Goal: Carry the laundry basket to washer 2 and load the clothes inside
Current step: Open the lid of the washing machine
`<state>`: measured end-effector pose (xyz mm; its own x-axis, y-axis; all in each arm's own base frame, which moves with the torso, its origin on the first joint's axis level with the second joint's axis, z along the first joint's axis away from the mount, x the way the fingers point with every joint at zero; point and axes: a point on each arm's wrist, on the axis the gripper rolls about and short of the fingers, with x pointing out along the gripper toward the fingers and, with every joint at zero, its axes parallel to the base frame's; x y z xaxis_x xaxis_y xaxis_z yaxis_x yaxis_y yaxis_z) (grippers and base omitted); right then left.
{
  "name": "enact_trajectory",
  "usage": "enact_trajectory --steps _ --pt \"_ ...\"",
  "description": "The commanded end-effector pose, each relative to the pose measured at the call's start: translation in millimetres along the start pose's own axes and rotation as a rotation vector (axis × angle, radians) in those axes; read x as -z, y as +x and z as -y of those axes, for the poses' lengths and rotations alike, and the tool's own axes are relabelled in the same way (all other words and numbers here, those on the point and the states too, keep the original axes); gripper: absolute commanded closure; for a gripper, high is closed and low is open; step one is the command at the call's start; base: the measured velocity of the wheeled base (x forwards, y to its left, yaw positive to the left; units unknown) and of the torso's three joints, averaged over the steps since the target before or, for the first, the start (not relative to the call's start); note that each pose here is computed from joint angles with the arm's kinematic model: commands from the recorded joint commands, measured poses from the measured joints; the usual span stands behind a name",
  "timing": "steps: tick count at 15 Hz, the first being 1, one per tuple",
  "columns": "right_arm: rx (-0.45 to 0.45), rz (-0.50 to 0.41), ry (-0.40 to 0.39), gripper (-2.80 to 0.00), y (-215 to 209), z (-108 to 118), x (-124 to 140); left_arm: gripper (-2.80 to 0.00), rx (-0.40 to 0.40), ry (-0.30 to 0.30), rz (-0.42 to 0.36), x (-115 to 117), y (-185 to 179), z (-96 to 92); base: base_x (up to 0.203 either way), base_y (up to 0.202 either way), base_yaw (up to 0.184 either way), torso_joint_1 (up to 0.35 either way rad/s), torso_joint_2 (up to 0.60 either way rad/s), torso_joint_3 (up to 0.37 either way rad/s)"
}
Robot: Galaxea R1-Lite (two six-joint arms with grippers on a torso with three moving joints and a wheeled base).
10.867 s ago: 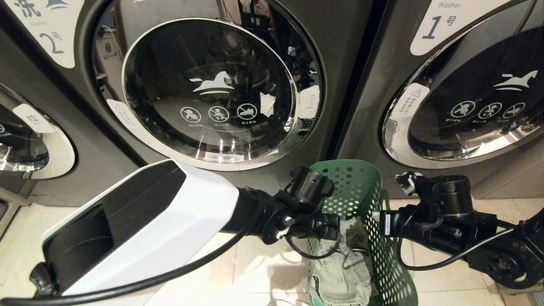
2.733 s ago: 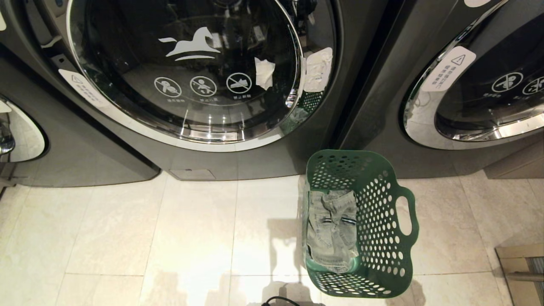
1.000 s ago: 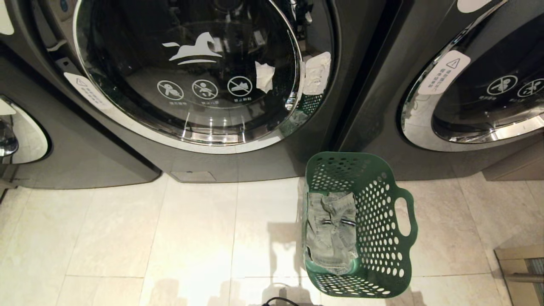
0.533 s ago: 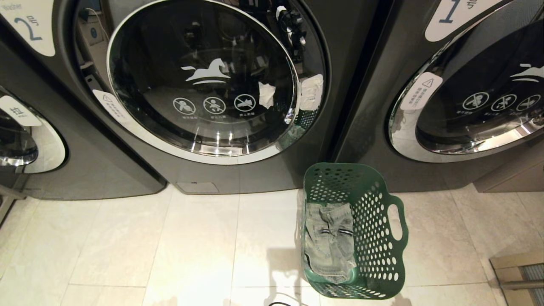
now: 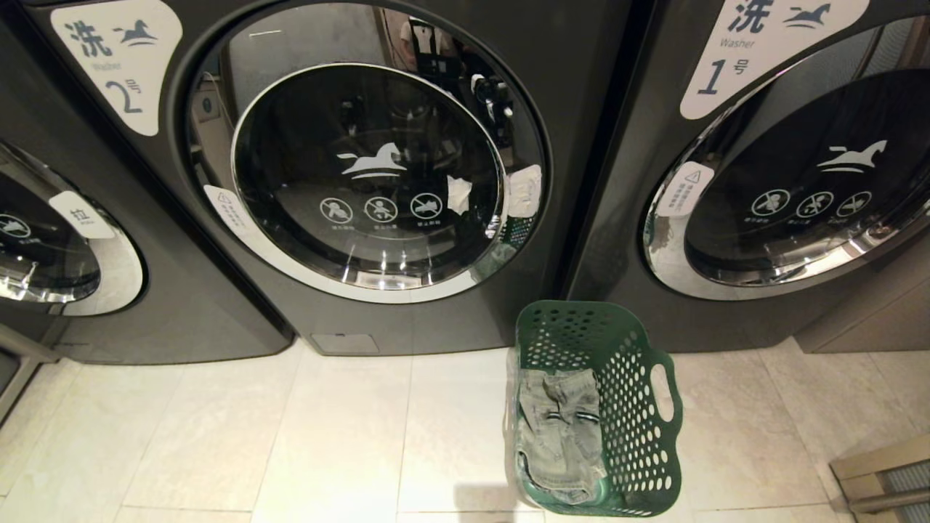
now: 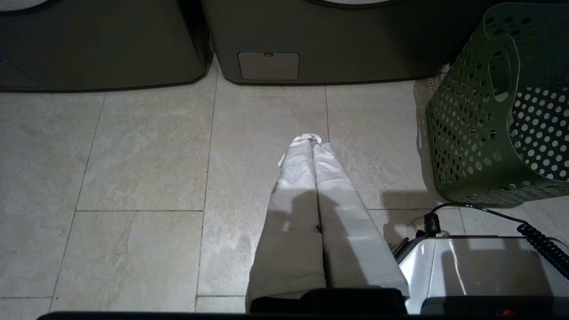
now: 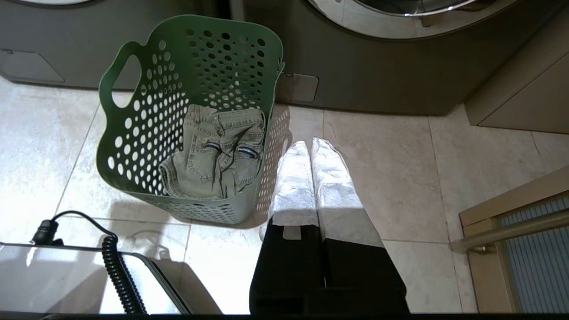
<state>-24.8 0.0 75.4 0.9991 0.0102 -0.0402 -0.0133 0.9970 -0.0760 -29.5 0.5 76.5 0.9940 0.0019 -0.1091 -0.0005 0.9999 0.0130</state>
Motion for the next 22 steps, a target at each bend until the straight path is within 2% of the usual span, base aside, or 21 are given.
enact_trajectory --steps 1,9,22 --pt "-0.001 -0.004 -0.002 0.0 0.2 0.0 0.3 0.0 -0.001 -0.001 -0.003 -0.4 0.1 0.0 0.0 0.0 0.0 0.007 0.01 0.203" --pt "0.0 -0.002 0.003 0.0 0.1 0.0 -0.1 0.0 0.0 0.0 -0.003 -0.4 0.1 0.0 0.0 0.0 0.0 0.001 0.0 0.174" --pt "-0.001 -0.003 0.003 0.0 0.1 0.0 -0.1 0.0 0.0 -0.001 -0.003 -0.3 0.1 0.0 0.0 0.0 0.0 0.001 0.0 0.005"
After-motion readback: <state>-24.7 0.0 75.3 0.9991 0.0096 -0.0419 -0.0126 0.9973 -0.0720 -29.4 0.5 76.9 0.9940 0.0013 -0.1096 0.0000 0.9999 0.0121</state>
